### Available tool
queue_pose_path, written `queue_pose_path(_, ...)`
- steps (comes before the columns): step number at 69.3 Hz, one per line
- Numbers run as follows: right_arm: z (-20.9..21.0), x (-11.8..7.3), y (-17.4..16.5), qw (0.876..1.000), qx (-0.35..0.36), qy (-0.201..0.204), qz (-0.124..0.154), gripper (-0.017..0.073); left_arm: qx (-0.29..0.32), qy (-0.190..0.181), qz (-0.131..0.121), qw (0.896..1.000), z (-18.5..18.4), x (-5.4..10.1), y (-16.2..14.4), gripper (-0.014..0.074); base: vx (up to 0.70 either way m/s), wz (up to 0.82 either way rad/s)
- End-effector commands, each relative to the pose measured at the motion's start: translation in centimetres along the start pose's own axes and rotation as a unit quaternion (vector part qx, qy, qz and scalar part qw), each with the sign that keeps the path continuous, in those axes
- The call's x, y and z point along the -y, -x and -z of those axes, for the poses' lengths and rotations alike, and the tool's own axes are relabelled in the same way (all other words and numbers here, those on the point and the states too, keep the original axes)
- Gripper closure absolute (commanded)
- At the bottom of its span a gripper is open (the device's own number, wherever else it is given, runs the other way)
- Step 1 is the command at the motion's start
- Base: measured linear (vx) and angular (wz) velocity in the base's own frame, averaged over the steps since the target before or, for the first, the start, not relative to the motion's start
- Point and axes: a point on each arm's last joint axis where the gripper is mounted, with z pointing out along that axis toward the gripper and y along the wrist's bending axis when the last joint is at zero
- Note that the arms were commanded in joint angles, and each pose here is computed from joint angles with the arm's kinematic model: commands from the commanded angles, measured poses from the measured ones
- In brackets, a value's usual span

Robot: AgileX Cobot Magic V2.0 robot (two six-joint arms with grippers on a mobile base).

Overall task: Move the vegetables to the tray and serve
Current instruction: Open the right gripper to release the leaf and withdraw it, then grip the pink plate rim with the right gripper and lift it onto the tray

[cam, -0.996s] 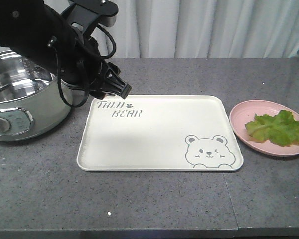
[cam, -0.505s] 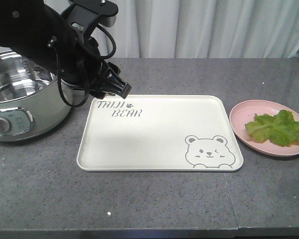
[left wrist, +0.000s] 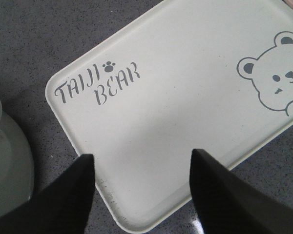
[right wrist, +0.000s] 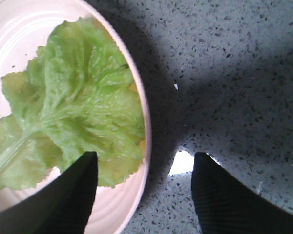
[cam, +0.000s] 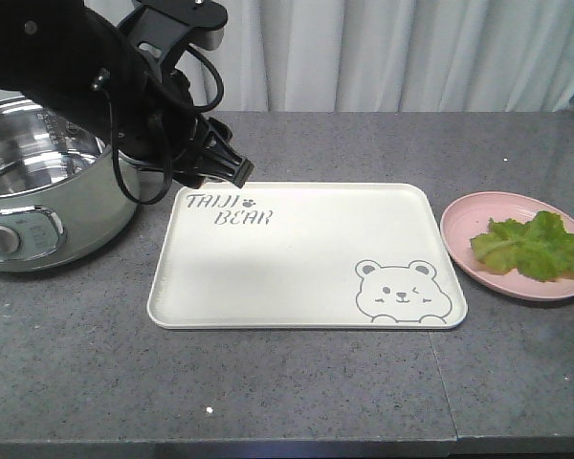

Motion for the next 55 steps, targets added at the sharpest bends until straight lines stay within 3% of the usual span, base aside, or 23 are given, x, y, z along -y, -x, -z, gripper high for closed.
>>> queue_pose_path(1, 2.0, -1.2, 0.7, 0.999, 0.044, 0.007, 0.013, 0.0151, 0.06, -0.001, 0.009, 0.998, 2.2, -0.3, 1.0, 0.0186, 0.0, 0.0)
queue_pose_path(36, 0.1, -0.5, 1.0, 0.999, 0.03, 0.026, -0.006, 0.016, 0.023, 0.0, 0.005, 1.0, -0.4, 0.0, 0.9, 0.0186, 0.0, 0.0)
queue_pose_path(55, -0.8, 0.0, 1.0, 0.999, 0.015, 0.031, -0.011, 0.0339, 0.022, 0.0, 0.005, 1.0, -0.4, 0.0, 0.9, 0.0186, 0.0, 0.0)
